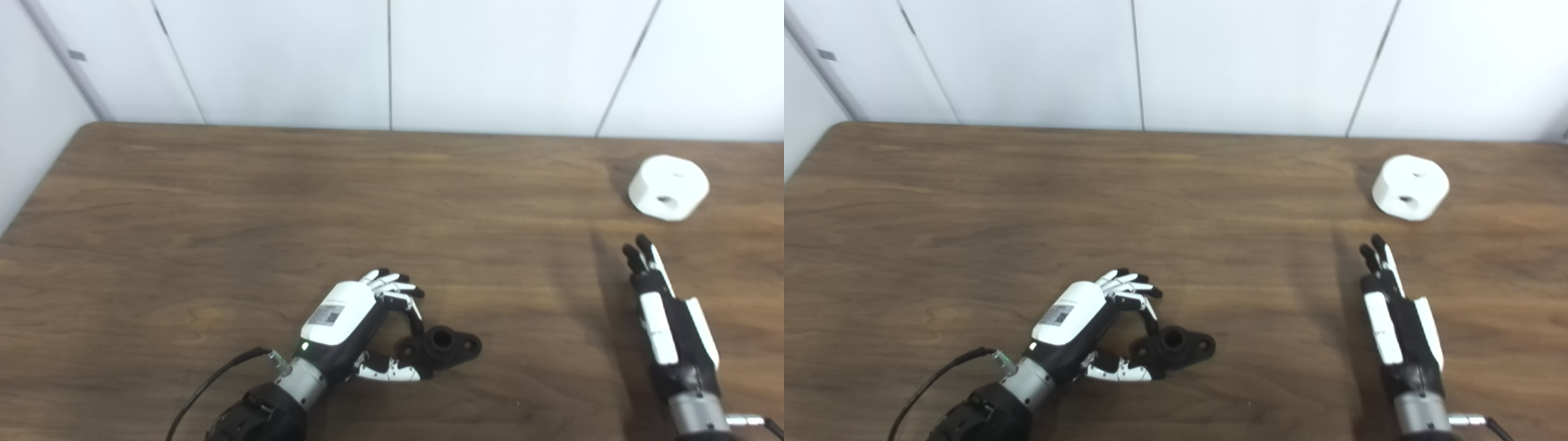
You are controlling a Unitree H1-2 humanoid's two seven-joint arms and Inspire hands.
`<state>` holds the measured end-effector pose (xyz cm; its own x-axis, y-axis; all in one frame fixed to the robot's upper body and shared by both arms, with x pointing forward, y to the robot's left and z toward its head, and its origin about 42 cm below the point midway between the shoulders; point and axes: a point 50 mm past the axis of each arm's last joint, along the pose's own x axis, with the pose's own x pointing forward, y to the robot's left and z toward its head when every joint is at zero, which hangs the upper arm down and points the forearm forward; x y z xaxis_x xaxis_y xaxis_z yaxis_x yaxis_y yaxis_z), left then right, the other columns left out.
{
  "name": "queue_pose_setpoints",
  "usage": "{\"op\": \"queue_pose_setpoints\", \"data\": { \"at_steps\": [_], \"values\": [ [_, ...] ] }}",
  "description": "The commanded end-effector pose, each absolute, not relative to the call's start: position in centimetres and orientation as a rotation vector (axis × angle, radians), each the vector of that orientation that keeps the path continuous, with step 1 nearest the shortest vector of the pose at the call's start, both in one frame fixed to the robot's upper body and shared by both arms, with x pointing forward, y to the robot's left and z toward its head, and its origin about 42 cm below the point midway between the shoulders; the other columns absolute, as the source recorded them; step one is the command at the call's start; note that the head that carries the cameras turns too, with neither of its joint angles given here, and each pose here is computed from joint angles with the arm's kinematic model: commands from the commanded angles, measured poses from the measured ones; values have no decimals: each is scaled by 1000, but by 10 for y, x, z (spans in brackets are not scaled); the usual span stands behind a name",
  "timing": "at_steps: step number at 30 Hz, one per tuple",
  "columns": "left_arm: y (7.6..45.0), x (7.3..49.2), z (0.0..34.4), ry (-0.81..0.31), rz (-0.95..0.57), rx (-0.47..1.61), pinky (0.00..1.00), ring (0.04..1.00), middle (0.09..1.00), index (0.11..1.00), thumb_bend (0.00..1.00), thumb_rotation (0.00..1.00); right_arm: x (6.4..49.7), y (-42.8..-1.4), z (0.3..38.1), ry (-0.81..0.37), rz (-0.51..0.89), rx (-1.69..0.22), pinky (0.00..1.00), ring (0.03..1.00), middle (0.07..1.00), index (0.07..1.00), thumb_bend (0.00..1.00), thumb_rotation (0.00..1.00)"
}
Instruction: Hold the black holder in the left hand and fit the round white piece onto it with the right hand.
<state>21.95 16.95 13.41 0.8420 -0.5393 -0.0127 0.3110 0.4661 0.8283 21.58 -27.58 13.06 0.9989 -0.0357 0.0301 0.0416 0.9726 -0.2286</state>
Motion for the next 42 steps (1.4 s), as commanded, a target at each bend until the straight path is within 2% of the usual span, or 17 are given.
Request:
{"op": "queue_pose_setpoints", "data": {
  "at_steps": [1,11,22,24,25,30,34,35,36,39,42],
  "values": [
    [163,211,132,-255,-586,960,956,886,807,485,522,50,213,-273,135,-33,-28,-234,1000,982,954,1000,594,1000],
    [159,210,119,-249,-602,990,982,894,801,485,522,49,216,-279,131,-44,-41,-206,1000,991,959,1000,568,1000],
    [160,221,112,-254,-598,1012,978,896,799,485,522,49,226,-286,132,-65,-41,-214,1000,998,969,1000,595,889],
    [161,223,112,-252,-598,1016,975,898,799,485,522,49,231,-287,137,-77,-47,-214,1000,996,970,1000,635,848],
    [163,224,112,-254,-596,1020,968,896,798,485,522,49,234,-289,141,-87,-48,-210,1000,998,972,1000,666,796],
    [171,229,105,-266,-590,1037,957,888,795,485,522,48,249,-298,160,-140,-63,-237,1000,991,962,1000,695,688],
    [176,228,100,-265,-594,1036,956,887,792,485,522,48,259,-305,177,-168,-80,-355,972,968,945,990,727,666],
    [176,228,100,-261,-600,1047,952,885,792,485,522,48,262,-308,182,-182,-87,-378,978,966,946,984,726,611],
    [177,228,100,-257,-605,1056,951,887,797,485,522,48,264,-309,186,-191,-91,-390,991,959,941,971,739,506],
    [177,226,99,-255,-610,1061,939,879,793,485,522,48,274,-316,201,-223,-114,-443,1000,946,931,946,783,372],
    [178,225,99,-248,-616,1071,930,872,791,485,522,48,283,-327,215,-244,-131,-500,1000,946,923,927,807,324]
  ]
}}
